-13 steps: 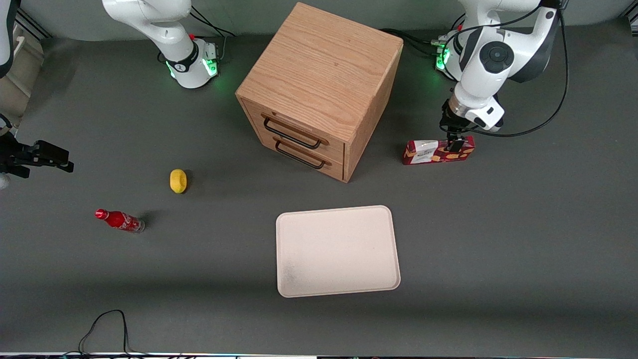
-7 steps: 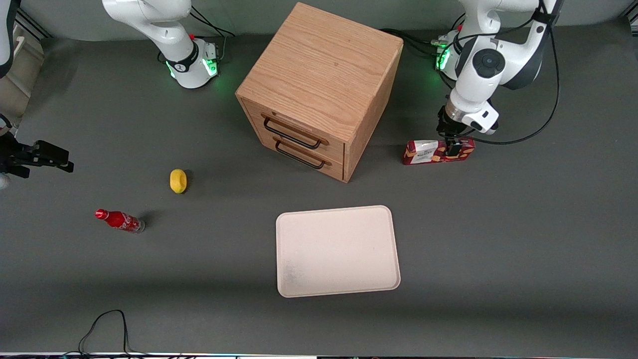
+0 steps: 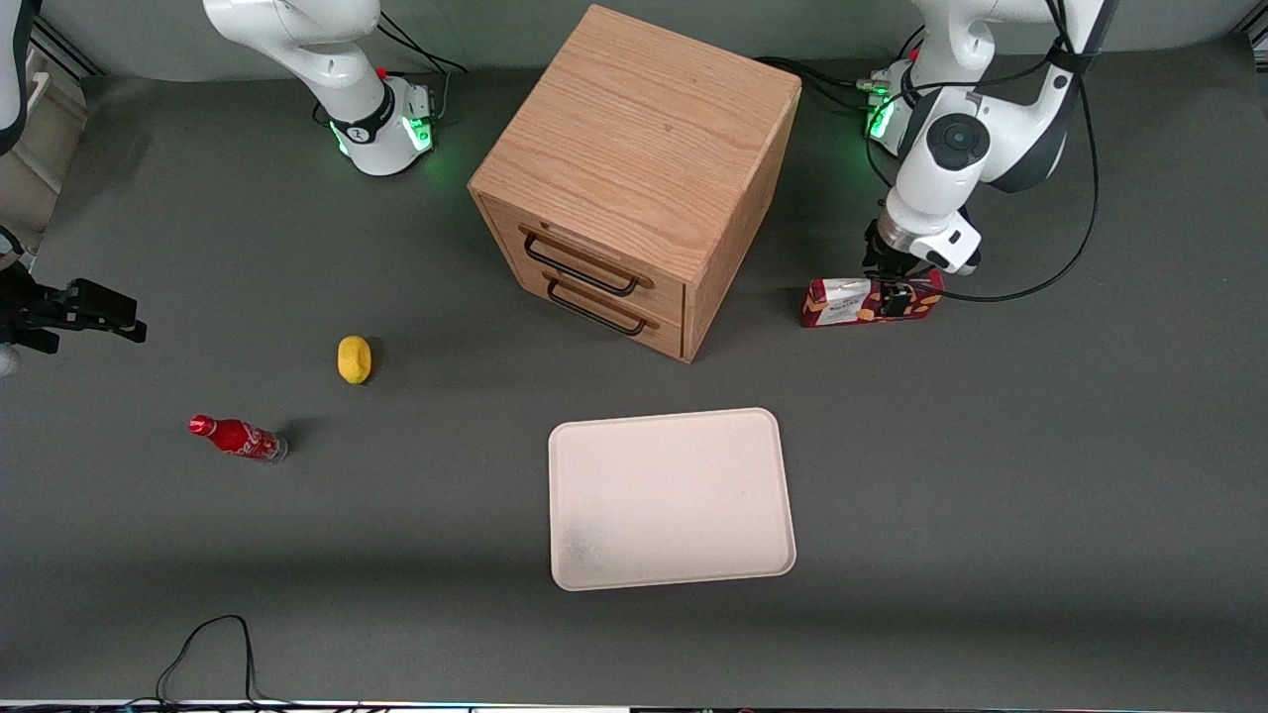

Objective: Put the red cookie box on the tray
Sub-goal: 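Lower the left gripper and close it on the cookie box's end, then lift the cookie box upright with the left gripper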

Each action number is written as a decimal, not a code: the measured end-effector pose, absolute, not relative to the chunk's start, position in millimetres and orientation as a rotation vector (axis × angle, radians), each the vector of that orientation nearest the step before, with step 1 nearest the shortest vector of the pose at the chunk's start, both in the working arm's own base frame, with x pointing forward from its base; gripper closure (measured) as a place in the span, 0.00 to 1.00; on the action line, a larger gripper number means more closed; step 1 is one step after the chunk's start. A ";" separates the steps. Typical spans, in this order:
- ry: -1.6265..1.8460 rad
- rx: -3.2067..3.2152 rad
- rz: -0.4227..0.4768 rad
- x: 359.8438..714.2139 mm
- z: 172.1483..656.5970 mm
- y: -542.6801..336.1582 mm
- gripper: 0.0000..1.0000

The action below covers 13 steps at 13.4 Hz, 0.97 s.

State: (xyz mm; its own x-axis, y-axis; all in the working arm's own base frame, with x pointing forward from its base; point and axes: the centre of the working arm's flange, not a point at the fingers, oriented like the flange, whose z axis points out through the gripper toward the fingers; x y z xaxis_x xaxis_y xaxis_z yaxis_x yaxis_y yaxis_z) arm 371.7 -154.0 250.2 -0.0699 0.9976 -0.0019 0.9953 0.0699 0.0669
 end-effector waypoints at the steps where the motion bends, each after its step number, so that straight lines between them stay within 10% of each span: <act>1: 2.264 2.110 0.070 371.7 247.5 -154.0 0.00; 9: 2.273 2.099 0.078 376.1 237.8 -144.8 0.07; 13: 2.272 2.101 0.079 376.0 237.8 -144.9 0.54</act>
